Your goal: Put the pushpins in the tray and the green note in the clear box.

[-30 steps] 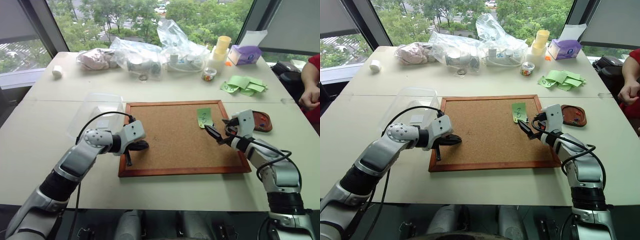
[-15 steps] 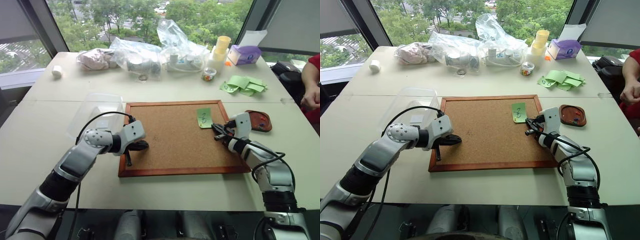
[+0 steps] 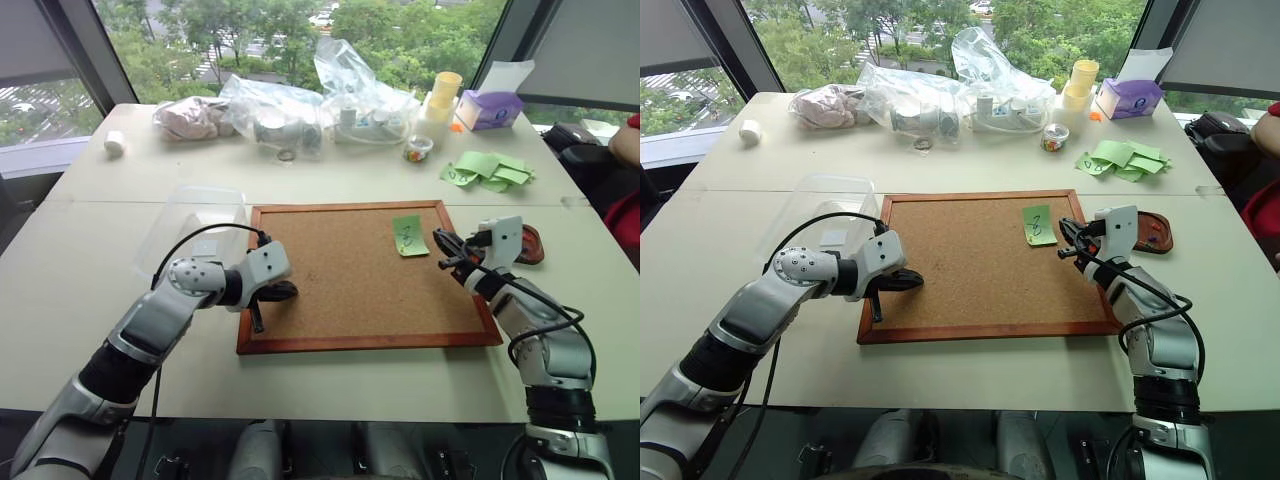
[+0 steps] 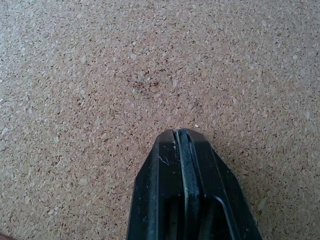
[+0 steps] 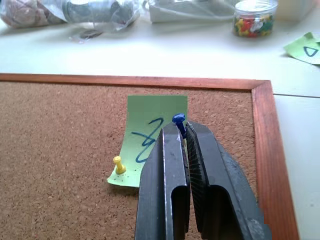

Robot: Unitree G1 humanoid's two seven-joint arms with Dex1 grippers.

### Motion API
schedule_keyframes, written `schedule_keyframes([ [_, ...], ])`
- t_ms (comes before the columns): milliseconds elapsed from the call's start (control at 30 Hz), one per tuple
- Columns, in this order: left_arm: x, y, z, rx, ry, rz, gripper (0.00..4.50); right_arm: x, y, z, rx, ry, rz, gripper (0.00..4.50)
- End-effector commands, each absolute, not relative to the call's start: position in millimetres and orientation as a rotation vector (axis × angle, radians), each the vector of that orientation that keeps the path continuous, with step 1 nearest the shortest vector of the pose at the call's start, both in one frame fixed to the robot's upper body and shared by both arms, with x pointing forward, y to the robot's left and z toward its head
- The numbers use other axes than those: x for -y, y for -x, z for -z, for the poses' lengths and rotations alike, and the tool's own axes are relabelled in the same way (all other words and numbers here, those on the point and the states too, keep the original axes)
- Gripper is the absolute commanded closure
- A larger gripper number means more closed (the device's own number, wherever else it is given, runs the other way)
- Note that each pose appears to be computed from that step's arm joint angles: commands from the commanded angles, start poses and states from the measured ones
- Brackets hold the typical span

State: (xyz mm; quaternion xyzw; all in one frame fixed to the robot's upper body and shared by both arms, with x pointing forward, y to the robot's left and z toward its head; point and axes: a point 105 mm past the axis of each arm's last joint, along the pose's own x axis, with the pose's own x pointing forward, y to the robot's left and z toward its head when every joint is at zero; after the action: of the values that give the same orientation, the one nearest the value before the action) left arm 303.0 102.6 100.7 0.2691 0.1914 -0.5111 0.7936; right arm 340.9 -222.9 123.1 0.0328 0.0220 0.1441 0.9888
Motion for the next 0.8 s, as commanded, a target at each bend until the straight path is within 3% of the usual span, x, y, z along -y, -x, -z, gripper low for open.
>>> schedule_keyframes([
  [33, -104.1, -296.4, -83.9, -0.481, -0.583, 1.112, 4.50, 246.4, -343.1, -150.1, 0.066, -0.126, -0.172, 4.44],
  [233, -102.1, -296.4, -84.0, -0.476, -0.583, 1.118, 4.50, 324.5, -354.2, -152.7, 0.014, 0.011, 0.237, 4.44],
  [600, -100.4, -297.1, -84.7, -0.472, -0.575, 1.113, 4.50, 349.4, -359.5, -127.9, -0.137, 0.050, 0.296, 4.44],
  [700, -100.9, -297.1, -84.7, -0.473, -0.574, 1.110, 4.50, 349.5, -360.9, -126.3, -0.147, 0.032, 0.289, 3.51],
  [800, -101.8, -297.8, -85.0, -0.475, -0.573, 1.106, 4.50, 350.9, -361.4, -125.3, -0.153, 0.025, 0.289, 2.05],
])
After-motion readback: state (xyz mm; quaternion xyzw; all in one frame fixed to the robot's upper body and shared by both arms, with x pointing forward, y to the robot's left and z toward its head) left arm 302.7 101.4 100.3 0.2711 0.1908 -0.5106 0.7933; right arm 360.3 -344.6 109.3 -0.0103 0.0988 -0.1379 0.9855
